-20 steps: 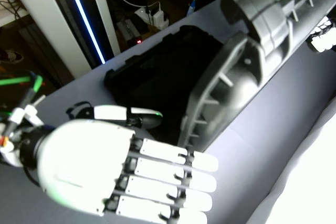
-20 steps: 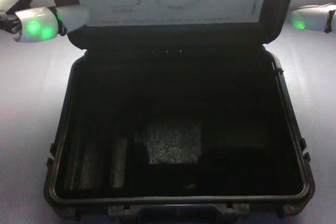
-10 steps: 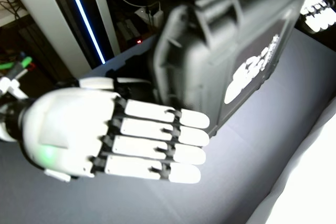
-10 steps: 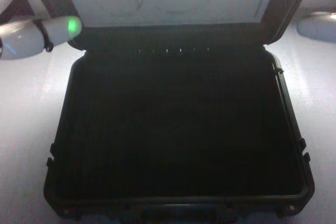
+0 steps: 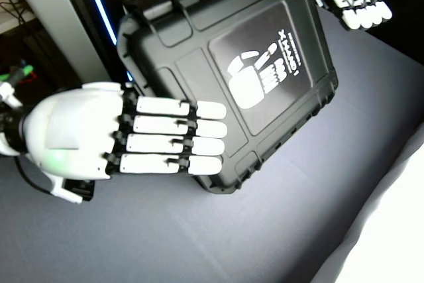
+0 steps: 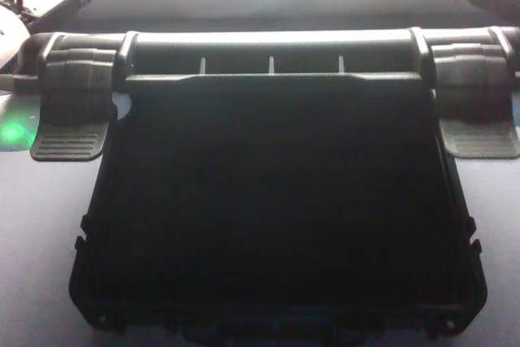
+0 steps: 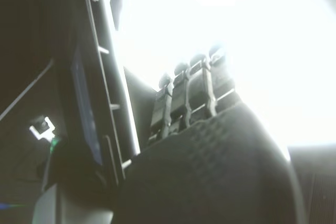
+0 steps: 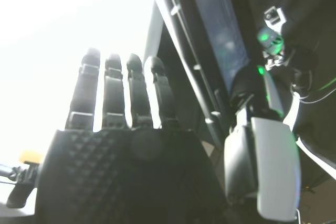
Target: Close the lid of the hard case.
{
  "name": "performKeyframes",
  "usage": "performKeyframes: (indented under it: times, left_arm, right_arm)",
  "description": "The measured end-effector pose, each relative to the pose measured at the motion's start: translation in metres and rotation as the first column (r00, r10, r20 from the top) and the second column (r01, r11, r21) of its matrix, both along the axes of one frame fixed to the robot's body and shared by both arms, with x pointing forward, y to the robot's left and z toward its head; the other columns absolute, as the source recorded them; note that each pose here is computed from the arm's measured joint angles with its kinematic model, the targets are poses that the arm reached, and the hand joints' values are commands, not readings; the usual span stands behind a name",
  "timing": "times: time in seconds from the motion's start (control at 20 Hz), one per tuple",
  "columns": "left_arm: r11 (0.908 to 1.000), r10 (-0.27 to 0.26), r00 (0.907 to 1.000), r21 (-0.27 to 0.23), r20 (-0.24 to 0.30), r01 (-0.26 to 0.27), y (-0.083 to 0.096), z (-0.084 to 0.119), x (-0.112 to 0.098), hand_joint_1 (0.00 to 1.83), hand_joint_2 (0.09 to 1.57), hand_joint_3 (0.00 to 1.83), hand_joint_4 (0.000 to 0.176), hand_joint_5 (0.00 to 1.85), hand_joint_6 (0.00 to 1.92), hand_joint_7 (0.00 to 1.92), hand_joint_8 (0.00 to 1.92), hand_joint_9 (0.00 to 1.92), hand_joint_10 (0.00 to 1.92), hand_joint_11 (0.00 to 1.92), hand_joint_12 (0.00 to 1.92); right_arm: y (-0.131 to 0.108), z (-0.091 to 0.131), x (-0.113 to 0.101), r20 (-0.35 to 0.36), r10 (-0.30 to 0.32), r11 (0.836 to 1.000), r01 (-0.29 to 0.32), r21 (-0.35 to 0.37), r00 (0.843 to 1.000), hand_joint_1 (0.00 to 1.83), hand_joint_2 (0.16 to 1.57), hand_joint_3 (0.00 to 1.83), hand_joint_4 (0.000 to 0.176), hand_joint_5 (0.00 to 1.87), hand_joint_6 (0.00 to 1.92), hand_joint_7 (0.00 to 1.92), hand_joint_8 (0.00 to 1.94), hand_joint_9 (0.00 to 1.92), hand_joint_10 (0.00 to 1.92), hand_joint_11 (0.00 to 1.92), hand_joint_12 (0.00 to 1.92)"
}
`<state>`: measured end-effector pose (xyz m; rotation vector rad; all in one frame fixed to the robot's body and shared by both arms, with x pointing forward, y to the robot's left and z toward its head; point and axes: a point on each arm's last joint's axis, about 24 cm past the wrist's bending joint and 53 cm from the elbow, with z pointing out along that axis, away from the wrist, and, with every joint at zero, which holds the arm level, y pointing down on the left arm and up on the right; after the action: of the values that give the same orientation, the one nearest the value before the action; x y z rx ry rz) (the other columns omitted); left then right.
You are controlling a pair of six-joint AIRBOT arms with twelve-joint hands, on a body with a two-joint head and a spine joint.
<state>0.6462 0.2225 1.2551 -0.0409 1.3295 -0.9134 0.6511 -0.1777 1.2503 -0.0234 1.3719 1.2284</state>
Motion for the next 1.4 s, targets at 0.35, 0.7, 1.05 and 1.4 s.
performKeyframes:
  times: [0.35, 0.7, 1.05, 1.4]
  left_arm:
    - [0.9993, 0.005, 0.999, 0.037, -0.044, -0.004, 0.013, -0.016, -0.022, 0.09, 1.2, 0.02, 0.0, 0.09, 0.01, 0.1, 0.01, 0.06, 0.0, 0.05, 0.03]
    - [0.9944, 0.078, 0.988, 0.081, -0.133, -0.067, 0.044, -0.043, -0.042, 0.2, 1.29, 0.01, 0.0, 0.04, 0.0, 0.01, 0.0, 0.01, 0.0, 0.0, 0.0]
    - [0.9879, 0.155, 0.9805, 0.007, -0.121, -0.155, 0.079, -0.039, -0.059, 0.16, 1.29, 0.0, 0.0, 0.04, 0.0, 0.03, 0.0, 0.03, 0.01, 0.04, 0.02]
    - [0.9841, 0.098, 0.9939, -0.143, -0.05, -0.104, 0.063, -0.027, -0.061, 0.11, 1.27, 0.0, 0.0, 0.06, 0.0, 0.06, 0.0, 0.01, 0.0, 0.0, 0.0]
  right_arm:
    - [-0.01, -0.025, -0.008, -0.073, -0.016, 0.999, 0.014, -0.039, 0.997, 0.35, 1.16, 0.0, 0.0, 0.11, 0.0, 0.1, 0.01, 0.1, 0.01, 0.11, 0.12]
    - [-0.014, -0.046, -0.019, -0.125, -0.017, 0.996, 0.006, -0.089, 0.992, 0.28, 1.1, 0.0, 0.009, 0.12, 0.0, 0.1, 0.01, 0.08, 0.01, 0.06, 0.12]
    - [-0.046, -0.057, -0.029, -0.17, -0.087, 0.996, 0.08, -0.049, 0.982, 0.31, 1.14, 0.01, 0.0, 0.09, 0.0, 0.07, 0.0, 0.04, 0.0, 0.01, 0.09]
    - [-0.052, -0.034, -0.038, -0.089, -0.081, 0.993, 0.089, 0.082, 0.993, 0.31, 1.16, 0.0, 0.035, 0.1, 0.01, 0.06, 0.01, 0.0, 0.0, 0.02, 0.01]
